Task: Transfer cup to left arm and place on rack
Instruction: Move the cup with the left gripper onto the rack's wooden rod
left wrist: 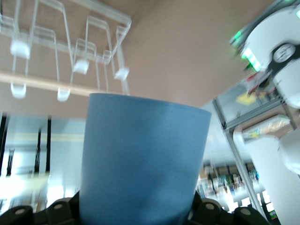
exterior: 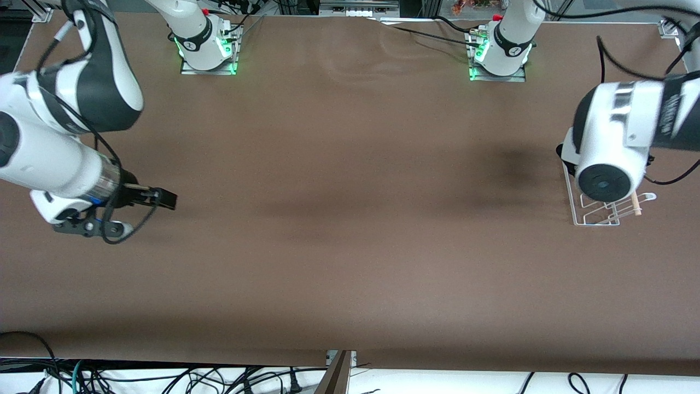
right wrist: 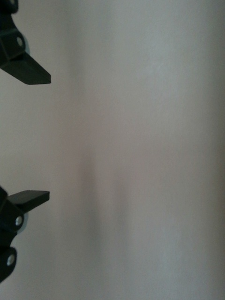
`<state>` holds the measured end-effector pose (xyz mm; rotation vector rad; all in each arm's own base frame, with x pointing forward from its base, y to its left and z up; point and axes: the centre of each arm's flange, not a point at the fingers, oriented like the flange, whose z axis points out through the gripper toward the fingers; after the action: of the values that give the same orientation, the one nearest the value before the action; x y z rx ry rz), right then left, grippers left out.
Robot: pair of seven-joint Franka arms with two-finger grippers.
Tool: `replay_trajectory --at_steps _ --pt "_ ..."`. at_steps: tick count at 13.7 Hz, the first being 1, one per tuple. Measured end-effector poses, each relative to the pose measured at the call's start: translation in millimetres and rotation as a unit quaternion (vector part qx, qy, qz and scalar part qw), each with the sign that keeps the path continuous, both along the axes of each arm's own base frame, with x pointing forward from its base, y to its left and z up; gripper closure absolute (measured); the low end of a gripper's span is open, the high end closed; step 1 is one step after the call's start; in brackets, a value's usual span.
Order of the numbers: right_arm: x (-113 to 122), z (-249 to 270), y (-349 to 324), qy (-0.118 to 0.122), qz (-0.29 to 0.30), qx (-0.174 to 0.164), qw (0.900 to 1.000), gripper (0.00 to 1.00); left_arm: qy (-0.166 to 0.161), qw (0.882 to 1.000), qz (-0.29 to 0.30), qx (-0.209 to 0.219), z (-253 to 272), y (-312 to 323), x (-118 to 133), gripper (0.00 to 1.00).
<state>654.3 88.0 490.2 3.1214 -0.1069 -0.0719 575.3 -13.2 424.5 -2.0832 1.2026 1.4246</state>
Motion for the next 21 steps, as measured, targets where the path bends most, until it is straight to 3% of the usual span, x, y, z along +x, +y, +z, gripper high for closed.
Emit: replay_trajectory --at_steps 2,5,8,10,13,21 --pt "-13 26 -9 -0.004 0.002 -0.011 1.000 0.00 0.013 0.998 -0.020 0.058 -32 2 -1 0.25" --pt "-31 72 -24 -0.029 -0.008 -0.021 0.999 0.00 0.004 0.987 -0.105 0.125 -70 15 -14 0.25" --pt "-40 90 -38 -0.041 -0.015 -0.023 0.999 0.00 -0.034 0.972 -0.146 0.180 -99 20 -71 0.25" --pt "-41 85 -39 -0.032 -0.003 -0.024 0.999 0.00 -0.055 0.960 -0.174 0.211 -121 15 -107 0.25" --pt "-45 79 -39 -0.010 0.001 -0.027 1.000 0.00 -0.076 0.954 -0.187 0.223 -144 24 -126 0.25" --pt "-45 79 -40 -0.010 0.005 -0.027 1.000 0.00 -0.116 0.942 -0.190 0.249 -182 38 -143 0.25"
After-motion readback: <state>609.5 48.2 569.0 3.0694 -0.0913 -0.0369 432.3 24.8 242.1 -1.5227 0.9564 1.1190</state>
